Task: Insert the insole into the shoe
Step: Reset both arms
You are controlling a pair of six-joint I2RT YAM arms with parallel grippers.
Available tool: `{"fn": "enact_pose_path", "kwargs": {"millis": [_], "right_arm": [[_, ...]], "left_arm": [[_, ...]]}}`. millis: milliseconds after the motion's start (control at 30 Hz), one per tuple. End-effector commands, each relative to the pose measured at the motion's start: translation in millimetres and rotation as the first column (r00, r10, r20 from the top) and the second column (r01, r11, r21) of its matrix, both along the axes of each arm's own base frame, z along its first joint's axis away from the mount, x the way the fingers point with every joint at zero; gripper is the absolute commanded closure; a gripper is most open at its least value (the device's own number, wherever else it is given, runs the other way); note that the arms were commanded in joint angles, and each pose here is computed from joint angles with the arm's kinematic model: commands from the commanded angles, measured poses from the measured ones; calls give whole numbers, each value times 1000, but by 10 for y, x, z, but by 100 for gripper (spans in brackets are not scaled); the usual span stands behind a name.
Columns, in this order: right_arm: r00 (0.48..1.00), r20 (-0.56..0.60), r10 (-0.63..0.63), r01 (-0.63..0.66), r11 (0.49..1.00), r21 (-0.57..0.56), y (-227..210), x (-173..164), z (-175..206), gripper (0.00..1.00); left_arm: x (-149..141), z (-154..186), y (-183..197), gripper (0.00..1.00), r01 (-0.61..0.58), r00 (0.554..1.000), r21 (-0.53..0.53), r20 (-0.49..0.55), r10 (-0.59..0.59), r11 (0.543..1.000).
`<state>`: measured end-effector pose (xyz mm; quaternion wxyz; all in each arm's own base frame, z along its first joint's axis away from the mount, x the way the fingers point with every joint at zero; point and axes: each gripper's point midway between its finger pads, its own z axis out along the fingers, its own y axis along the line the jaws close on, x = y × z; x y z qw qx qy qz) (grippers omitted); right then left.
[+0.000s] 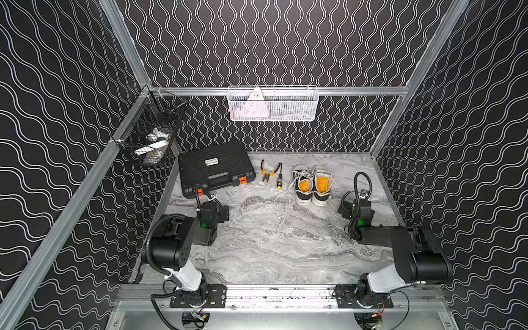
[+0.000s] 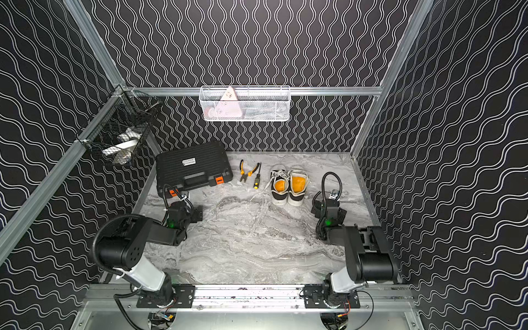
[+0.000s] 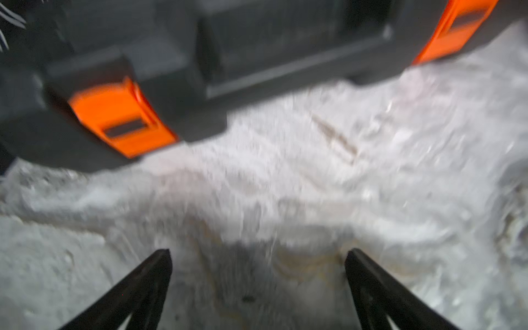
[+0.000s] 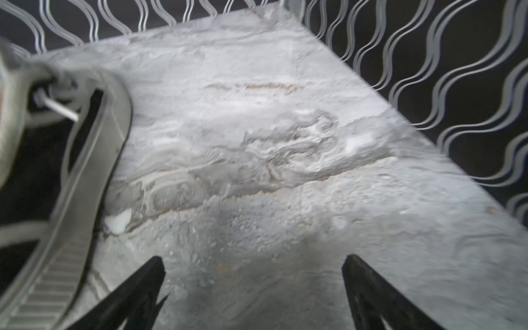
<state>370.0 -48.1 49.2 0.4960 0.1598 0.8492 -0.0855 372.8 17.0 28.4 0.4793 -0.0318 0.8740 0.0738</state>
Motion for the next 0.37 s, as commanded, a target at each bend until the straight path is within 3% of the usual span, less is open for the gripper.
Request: {"fn": "enact_pose_path", "kwargs": {"millis": [0, 67, 133, 233, 333], "right_arm": [[960, 229, 161, -156, 987, -39, 230, 326, 321, 0], [982, 131, 136, -139, 990, 13, 203, 279, 227, 0], [968, 209, 139, -139, 990, -16, 179, 327, 294, 0], [982, 139, 125, -129, 991, 18, 177, 308, 238, 0], [978, 179, 106, -107, 994, -6, 129, 319, 264, 1]], "left_arm": [[264, 493, -147, 0, 67, 971, -11, 229, -62, 998], [260, 479, -148, 0, 63, 974, -16, 217, -58, 998], [264, 482, -154, 0, 65, 974, -11, 220, -61, 998], [303, 441, -199, 0, 89, 977, -24, 195, -83, 996], [258, 481, -181, 0, 86, 972, -15, 219, -80, 996]]}}
